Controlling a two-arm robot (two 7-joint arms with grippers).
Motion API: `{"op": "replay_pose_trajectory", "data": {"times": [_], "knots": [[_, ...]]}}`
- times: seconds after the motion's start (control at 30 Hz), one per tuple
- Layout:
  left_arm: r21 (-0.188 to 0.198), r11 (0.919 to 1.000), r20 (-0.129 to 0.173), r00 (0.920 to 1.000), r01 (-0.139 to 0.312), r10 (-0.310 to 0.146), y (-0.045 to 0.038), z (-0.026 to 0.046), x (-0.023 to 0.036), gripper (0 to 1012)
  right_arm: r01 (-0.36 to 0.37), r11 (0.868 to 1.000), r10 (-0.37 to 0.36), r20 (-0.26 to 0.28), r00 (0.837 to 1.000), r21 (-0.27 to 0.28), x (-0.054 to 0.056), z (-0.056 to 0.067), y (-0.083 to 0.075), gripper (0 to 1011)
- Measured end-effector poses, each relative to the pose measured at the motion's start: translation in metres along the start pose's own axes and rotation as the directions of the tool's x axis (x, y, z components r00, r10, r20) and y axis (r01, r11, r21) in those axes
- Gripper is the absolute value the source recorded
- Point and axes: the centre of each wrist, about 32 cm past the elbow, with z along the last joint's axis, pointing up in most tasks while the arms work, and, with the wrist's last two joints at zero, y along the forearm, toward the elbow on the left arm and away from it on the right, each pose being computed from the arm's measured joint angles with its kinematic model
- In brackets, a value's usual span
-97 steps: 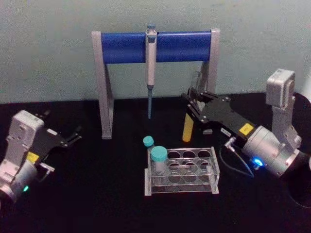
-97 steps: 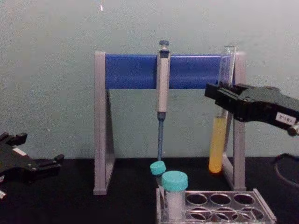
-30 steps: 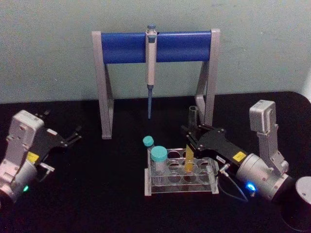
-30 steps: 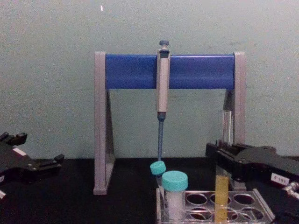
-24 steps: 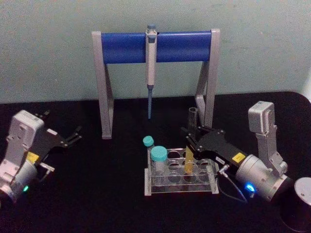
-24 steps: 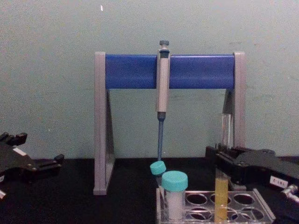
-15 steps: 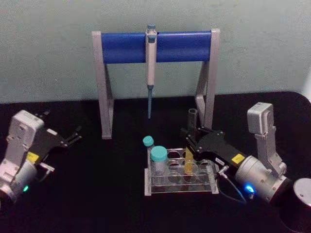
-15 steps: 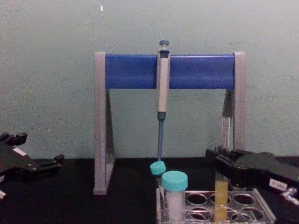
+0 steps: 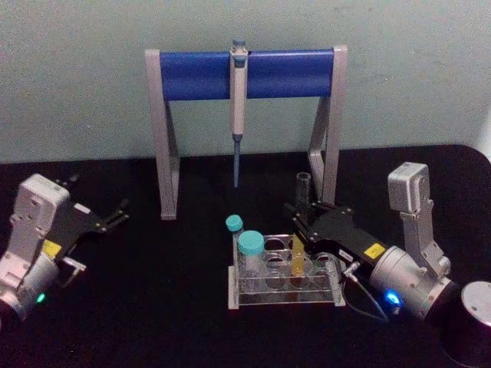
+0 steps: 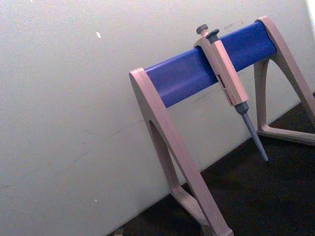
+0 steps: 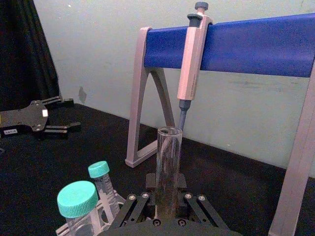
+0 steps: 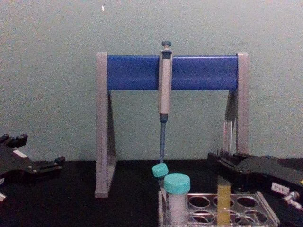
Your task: Pick up the test tube from the test tube rack, shake it, then place it back into the test tube rack.
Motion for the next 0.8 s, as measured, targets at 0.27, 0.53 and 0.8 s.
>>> {"op": "replay_pose_trajectory", "data": {"times": [0.27,0.53,0.8], "knots": [[0.0,1.0,0.0,1.0,0.0,0.0,0.0,0.0,0.0,1010,0.0,1.0,0.0,0.0,1.0,-0.001,0.0001,0.0,-0.0002,235],[0.0,1.0,0.0,1.0,0.0,0.0,0.0,0.0,-0.0001,1010,-0.001,1.0,0.001,0.001,1.0,-0.002,0.0002,0.0,-0.0004,500],[0.0,1.0,0.0,1.0,0.0,0.0,0.0,0.0,0.0,1009,-0.002,1.0,0.002,0.001,1.0,-0.001,0.0002,0.0001,-0.0003,750]]}}
